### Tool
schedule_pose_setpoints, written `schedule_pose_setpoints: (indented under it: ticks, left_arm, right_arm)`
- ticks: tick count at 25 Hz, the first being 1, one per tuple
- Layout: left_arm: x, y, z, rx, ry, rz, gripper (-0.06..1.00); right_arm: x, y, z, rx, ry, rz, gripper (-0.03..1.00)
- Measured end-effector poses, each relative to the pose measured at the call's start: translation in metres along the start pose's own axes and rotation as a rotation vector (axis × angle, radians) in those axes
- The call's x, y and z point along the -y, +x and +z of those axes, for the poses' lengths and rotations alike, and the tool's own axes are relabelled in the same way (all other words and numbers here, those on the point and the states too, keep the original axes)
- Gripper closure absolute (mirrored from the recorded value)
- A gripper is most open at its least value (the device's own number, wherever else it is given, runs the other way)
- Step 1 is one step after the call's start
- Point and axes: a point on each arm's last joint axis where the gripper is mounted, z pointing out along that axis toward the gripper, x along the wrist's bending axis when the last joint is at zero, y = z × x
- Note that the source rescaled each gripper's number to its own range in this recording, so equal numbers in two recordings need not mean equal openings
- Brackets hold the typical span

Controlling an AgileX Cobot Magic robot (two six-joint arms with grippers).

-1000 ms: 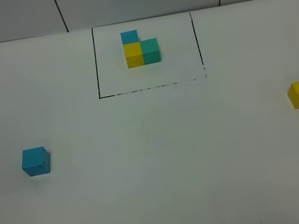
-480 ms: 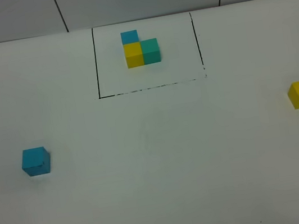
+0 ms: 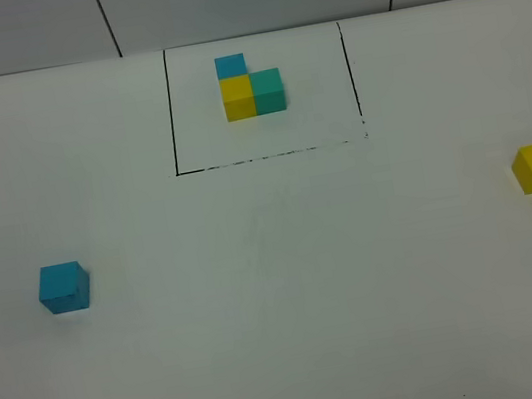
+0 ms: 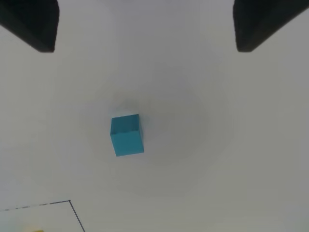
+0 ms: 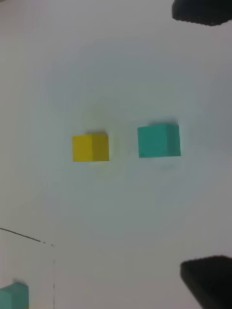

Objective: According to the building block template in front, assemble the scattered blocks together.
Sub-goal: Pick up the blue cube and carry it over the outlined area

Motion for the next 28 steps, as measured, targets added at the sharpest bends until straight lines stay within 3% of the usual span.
schedule_pose_setpoints:
  ticks: [10, 18, 24, 28]
  left_arm:
    - [-0.002, 0.000, 0.003, 0.001, 0.023, -0.001, 0.00]
    - [-0.046, 0.011, 0.052, -0.022, 0.357, -0.039, 0.00]
    - [-0.097, 0.018, 0.107, -0.011, 0.518, -0.044, -0.01]
    - [-0.111, 0.021, 0.151, -0.005, 0.619, -0.051, -0.01]
  right_arm:
    - [0.000, 0.000, 0.000, 0.000, 0.000, 0.004, 0.05]
    - [0.000, 0.000, 0.000, 0.000, 0.000, 0.004, 0.08]
    - [0.000, 0.000, 0.000, 0.000, 0.000, 0.008, 0.09]
    - [0.000, 0.000, 0.000, 0.000, 0.000, 0.008, 0.09]
